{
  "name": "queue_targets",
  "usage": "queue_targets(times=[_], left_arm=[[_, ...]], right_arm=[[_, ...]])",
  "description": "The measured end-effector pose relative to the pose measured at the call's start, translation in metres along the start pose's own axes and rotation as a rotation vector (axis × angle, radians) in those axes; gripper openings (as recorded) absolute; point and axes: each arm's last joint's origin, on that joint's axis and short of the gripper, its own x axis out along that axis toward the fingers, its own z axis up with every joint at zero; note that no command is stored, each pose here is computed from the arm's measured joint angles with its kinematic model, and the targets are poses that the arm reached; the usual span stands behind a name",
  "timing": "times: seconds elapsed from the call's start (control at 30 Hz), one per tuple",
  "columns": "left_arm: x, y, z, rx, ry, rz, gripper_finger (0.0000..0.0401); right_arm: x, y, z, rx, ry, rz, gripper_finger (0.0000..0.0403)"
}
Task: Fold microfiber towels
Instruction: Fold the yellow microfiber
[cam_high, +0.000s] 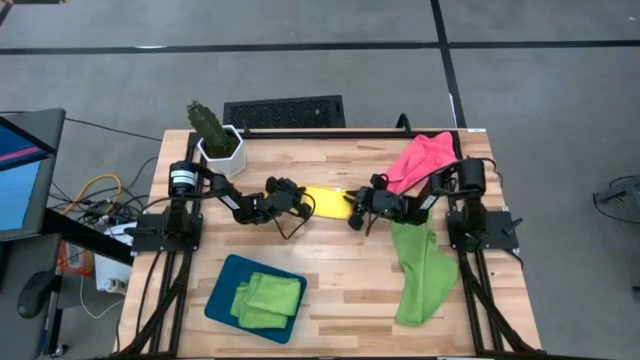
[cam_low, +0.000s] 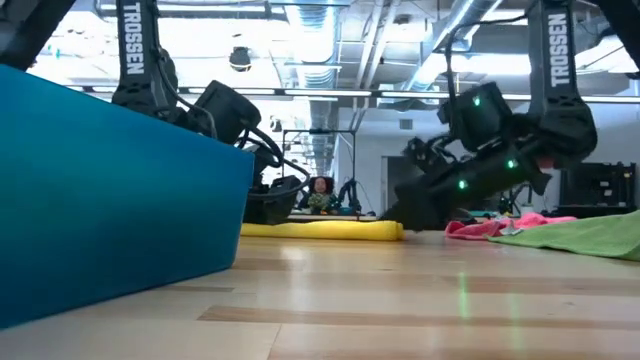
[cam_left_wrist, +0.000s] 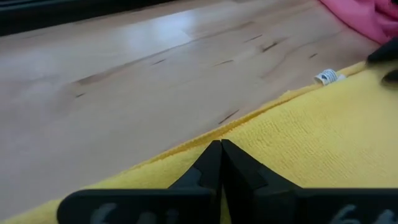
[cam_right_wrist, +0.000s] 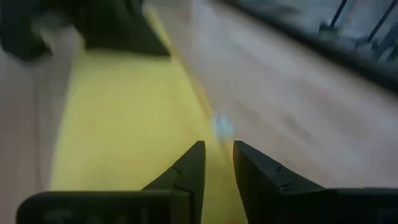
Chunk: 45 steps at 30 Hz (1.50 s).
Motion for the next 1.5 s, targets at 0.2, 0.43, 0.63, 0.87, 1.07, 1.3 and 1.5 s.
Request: queue_targets(times=[0.2, 0.43, 0.63, 0.87, 1.07, 1.3, 1.5], left_arm=[[-0.009, -0.006, 0.022, 0.01, -0.061, -0.071, 0.0], [-0.039, -0.027, 0.045, -0.056, -0.107, -0.189, 0.0], [-0.06, -0.049, 0.018, -0.044, -0.122, -0.077, 0.0], [-0.062, -0.055, -0.017, -0.084, -0.112, -0.001, 0.0], [-0.047, -0.064, -0.032, -0.074, -0.073, -0.008, 0.0], [-0.035, -0.071, -0.035, -0.061, -0.042, 0.019, 0.0], [-0.035, -0.071, -0.035, -0.057, -0.03, 0.016, 0.0]], right_arm=[[-0.019, -0.005, 0.037, -0.008, -0.148, -0.001, 0.0107], [-0.05, 0.005, 0.046, -0.002, -0.21, 0.08, 0.0107], [-0.051, 0.023, 0.034, -0.015, -0.162, 0.106, 0.0107], [-0.037, 0.037, 0.023, -0.04, -0.117, 0.114, 0.0107], [-0.032, 0.041, 0.022, -0.032, -0.109, 0.115, 0.0107], [-0.041, 0.049, 0.02, -0.12, -0.112, 0.153, 0.0107], [-0.044, 0.053, 0.01, -0.284, -0.016, 0.148, 0.0111]])
